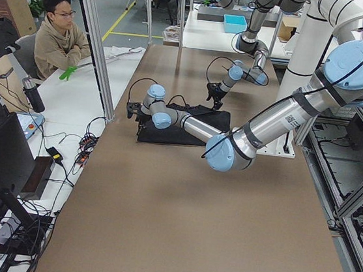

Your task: Fold clothes

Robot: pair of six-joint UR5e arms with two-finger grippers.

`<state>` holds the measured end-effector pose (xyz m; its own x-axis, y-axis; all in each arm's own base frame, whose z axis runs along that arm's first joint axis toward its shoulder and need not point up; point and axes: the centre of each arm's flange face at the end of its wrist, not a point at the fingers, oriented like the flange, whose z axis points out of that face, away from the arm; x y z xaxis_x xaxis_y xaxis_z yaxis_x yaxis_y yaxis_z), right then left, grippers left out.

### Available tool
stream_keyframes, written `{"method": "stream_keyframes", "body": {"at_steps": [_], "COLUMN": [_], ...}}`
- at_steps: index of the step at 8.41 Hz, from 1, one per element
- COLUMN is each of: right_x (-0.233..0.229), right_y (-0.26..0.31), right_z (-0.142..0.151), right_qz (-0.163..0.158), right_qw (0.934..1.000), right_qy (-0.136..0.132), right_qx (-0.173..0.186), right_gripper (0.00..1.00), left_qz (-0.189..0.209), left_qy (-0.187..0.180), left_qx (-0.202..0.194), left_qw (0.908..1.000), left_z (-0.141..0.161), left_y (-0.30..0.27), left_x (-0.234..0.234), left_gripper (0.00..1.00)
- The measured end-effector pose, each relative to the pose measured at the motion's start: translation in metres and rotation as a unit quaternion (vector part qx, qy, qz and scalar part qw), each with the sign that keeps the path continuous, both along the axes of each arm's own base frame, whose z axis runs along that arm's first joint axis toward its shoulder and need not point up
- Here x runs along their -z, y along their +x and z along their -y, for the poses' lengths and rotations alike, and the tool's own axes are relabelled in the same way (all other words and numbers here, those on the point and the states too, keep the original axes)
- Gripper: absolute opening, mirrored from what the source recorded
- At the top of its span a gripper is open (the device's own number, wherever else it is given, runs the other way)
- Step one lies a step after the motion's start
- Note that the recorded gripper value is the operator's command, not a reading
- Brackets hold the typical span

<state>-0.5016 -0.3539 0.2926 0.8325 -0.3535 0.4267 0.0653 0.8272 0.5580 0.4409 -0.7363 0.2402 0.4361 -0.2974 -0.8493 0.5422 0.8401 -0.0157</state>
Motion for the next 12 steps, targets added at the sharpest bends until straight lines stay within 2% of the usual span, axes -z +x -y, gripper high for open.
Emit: {"method": "stream_keyframes", "body": {"at_steps": [3,6,8,10,12], "right_x": [-0.002,-0.027,-0.043,-0.071,-0.062], "right_y": [-0.025,-0.026,-0.006,0.037,0.048], "right_z": [0.029,0.066,0.097,0.129,0.145], "right_qz": [-0.007,-0.017,-0.028,-0.039,-0.028], "right_qw": [0.9999,0.9997,0.9995,0.9982,0.9982], "right_qy": [0.008,0.014,0.012,0.017,0.026], "right_qx": [-0.004,-0.001,0.013,0.042,0.046], "right_gripper": [0.94,0.94,0.94,0.94,0.94], "left_qz": [0.001,0.000,-0.001,-0.001,-0.001], "left_qy": [-0.002,-0.001,0.000,0.001,0.000], "left_qx": [-0.001,0.000,-0.001,-0.001,0.000], "left_qw": [1.0000,1.0000,1.0000,1.0000,1.0000], "left_z": [-0.002,-0.002,-0.002,-0.002,-0.002], "left_y": [-0.001,-0.001,-0.001,-0.001,-0.001], "left_x": [-0.007,-0.007,-0.005,-0.005,-0.005], "left_gripper": [1.00,1.00,1.00,1.00,1.00]}}
